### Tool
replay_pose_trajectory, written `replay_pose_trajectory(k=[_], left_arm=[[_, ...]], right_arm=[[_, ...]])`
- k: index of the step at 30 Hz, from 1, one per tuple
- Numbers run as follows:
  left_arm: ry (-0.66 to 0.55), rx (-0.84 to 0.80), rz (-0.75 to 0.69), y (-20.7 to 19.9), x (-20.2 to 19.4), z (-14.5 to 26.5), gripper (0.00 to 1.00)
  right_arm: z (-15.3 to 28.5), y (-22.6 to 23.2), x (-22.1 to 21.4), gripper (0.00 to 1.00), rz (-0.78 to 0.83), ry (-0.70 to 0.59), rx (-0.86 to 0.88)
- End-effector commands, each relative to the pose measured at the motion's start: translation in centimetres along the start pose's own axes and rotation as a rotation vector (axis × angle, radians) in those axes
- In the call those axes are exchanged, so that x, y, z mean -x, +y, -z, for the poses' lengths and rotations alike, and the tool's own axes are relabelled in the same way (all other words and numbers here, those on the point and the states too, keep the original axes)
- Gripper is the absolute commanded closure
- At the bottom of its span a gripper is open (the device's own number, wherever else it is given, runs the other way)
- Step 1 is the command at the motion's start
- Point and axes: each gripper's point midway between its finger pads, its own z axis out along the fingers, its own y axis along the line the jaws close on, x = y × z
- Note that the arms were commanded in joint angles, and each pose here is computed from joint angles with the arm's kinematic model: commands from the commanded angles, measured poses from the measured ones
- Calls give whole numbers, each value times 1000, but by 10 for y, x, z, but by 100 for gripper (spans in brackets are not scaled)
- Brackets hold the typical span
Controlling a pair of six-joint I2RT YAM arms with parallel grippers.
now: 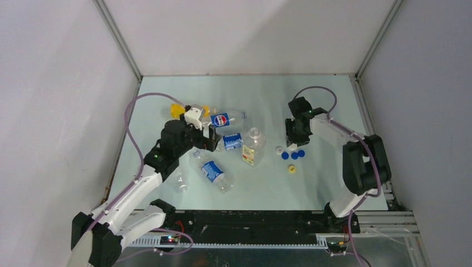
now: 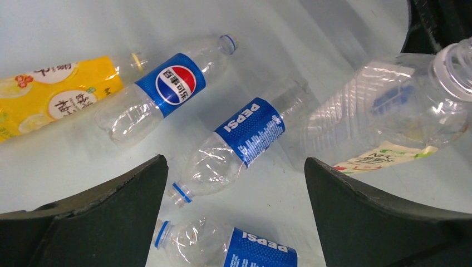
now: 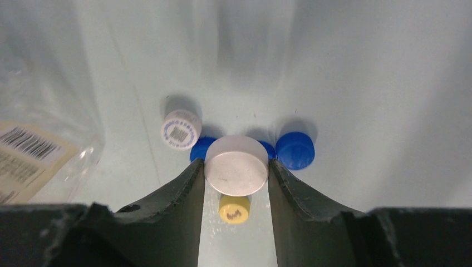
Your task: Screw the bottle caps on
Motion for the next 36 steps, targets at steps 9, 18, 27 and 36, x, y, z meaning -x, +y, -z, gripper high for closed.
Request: replay_pose_trajectory(k=[9, 18, 27, 36], left_arm=[[-109, -178, -146, -58, 4, 0, 0], [-273, -159, -92, -103, -20, -2, 0], [-325, -99, -44, -140, -36, -24, 1], [-374, -50, 11, -148, -48, -54, 2]], right_arm=[[128, 17, 33, 93, 170, -214, 68], [187, 34, 36, 92, 264, -314, 142], [210, 32, 31, 91, 315, -358, 153], [215, 32, 22, 91, 327, -348, 171]])
